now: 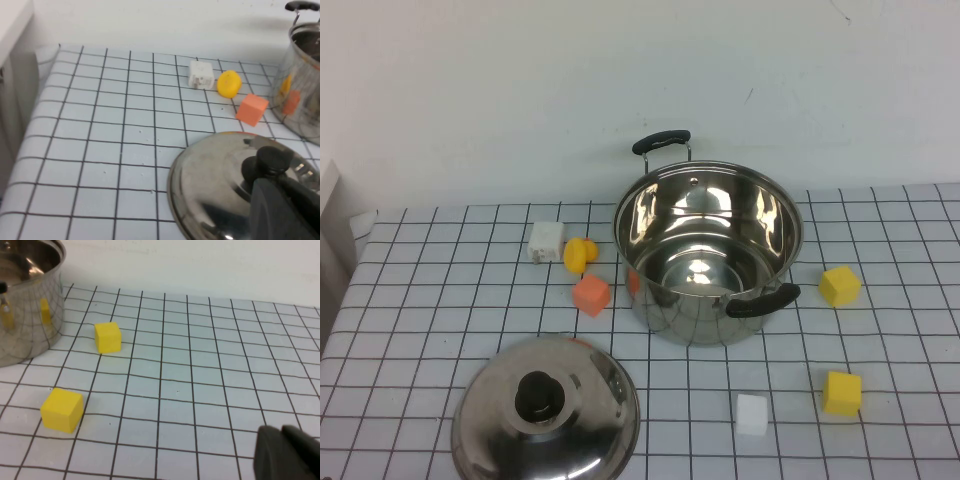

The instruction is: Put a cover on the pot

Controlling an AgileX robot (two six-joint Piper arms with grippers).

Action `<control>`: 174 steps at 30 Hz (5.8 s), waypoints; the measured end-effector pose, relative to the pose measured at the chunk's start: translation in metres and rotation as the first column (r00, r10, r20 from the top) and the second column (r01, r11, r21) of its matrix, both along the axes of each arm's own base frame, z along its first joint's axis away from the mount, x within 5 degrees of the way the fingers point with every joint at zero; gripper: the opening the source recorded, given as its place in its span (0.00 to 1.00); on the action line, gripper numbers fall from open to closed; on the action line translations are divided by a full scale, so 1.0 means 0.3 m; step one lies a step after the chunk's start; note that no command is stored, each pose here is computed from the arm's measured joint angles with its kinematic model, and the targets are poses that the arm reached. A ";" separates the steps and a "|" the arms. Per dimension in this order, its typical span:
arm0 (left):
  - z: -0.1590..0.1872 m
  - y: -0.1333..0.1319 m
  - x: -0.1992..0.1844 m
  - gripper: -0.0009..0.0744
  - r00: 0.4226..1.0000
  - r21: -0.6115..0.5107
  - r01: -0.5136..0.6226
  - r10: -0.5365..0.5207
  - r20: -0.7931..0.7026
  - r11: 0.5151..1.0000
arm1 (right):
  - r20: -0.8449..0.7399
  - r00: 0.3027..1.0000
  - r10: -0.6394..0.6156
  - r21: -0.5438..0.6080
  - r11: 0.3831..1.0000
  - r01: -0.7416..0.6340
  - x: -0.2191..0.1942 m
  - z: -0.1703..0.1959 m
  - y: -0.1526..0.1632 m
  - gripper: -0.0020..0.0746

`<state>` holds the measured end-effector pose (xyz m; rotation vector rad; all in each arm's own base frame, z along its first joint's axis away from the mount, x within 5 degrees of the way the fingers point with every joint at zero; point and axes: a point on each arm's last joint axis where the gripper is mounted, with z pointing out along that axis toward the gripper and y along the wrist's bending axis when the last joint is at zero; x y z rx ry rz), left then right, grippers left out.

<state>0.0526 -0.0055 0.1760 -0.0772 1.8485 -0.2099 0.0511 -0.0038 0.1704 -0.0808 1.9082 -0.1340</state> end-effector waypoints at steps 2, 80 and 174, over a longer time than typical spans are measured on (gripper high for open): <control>0.000 0.001 0.000 0.01 1.000 0.009 0.001 -0.001 0.001 1.000 | 0.000 1.000 0.000 0.000 1.000 0.000 0.000 0.000 0.000 0.04; 0.560 -0.004 0.049 0.01 0.850 -0.136 0.033 0.044 0.524 0.990 | 0.000 1.000 0.000 0.000 1.000 0.000 0.000 0.000 0.000 0.04; 0.210 -0.260 0.682 0.45 0.961 -0.009 0.222 -0.218 0.171 0.975 | 0.000 1.000 0.000 0.000 1.000 0.000 0.000 0.000 0.000 0.04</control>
